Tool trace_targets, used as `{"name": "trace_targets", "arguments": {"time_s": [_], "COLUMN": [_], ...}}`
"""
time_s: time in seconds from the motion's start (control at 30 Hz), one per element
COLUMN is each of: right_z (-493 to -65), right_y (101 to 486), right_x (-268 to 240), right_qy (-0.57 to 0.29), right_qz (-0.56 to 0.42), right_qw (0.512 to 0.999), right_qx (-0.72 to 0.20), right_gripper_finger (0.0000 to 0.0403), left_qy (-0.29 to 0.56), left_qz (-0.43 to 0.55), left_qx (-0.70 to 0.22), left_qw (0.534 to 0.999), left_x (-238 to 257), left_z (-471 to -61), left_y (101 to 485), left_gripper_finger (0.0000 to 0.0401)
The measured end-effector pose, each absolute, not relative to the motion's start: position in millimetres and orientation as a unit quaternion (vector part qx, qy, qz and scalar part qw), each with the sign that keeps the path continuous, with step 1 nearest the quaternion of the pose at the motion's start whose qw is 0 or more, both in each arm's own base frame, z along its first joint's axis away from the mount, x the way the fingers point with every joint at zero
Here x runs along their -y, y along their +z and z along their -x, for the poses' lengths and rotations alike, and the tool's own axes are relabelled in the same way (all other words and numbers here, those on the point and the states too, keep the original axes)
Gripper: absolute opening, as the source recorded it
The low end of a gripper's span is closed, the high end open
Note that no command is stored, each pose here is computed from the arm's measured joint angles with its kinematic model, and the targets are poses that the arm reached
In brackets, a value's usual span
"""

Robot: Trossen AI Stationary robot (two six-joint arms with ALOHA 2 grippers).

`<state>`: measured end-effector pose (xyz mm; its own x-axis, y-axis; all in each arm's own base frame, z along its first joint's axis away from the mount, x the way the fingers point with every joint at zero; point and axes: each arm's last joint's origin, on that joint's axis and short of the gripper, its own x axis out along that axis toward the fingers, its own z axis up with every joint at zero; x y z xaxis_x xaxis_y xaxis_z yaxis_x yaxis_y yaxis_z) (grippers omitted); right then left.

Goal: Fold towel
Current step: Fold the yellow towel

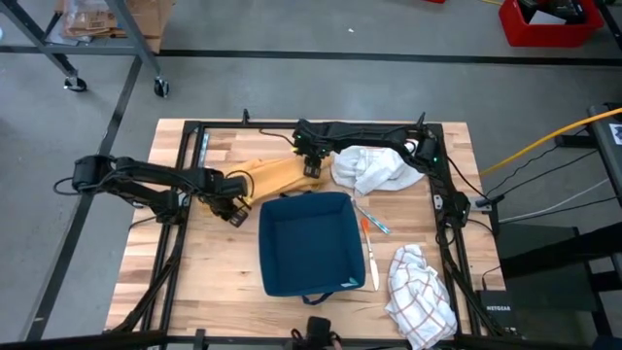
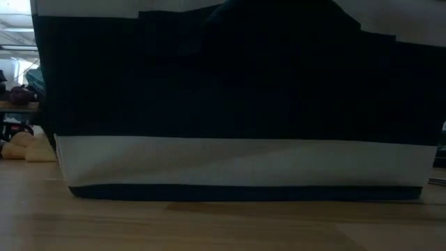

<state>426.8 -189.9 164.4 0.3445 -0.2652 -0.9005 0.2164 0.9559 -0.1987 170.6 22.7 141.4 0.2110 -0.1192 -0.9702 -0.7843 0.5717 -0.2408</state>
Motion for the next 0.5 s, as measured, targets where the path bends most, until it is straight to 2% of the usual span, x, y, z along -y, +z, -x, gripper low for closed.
{"name": "trace_targets", "arguments": {"time_s": [0.17,0.27,0.4,0.5], "right_z": [-430,-430,-431,-430], "right_y": [171,176,187,191], "right_x": [192,191,187,185], "right_qy": [-0.156,-0.136,-0.09,-0.07], "right_qz": [0.025,0.012,-0.018,-0.034], "right_qw": [0.825,0.827,0.831,0.828], "right_qx": [-0.543,-0.545,-0.549,-0.555], "right_gripper_finger": [0.0154,0.0154,0.0154,0.0154], "left_qy": [0.186,0.218,0.28,0.337], "left_qz": [0.415,0.398,0.321,0.264], "left_qx": [-0.548,-0.521,-0.479,-0.464], "left_qw": [0.701,0.723,0.768,0.775], "left_x": [-15,-18,-26,-33], "left_z": [-184,-190,-191,-184], "left_y": [149,163,190,204], "left_gripper_finger": [0.0018,0.0004,0.0006,0.0003]}}
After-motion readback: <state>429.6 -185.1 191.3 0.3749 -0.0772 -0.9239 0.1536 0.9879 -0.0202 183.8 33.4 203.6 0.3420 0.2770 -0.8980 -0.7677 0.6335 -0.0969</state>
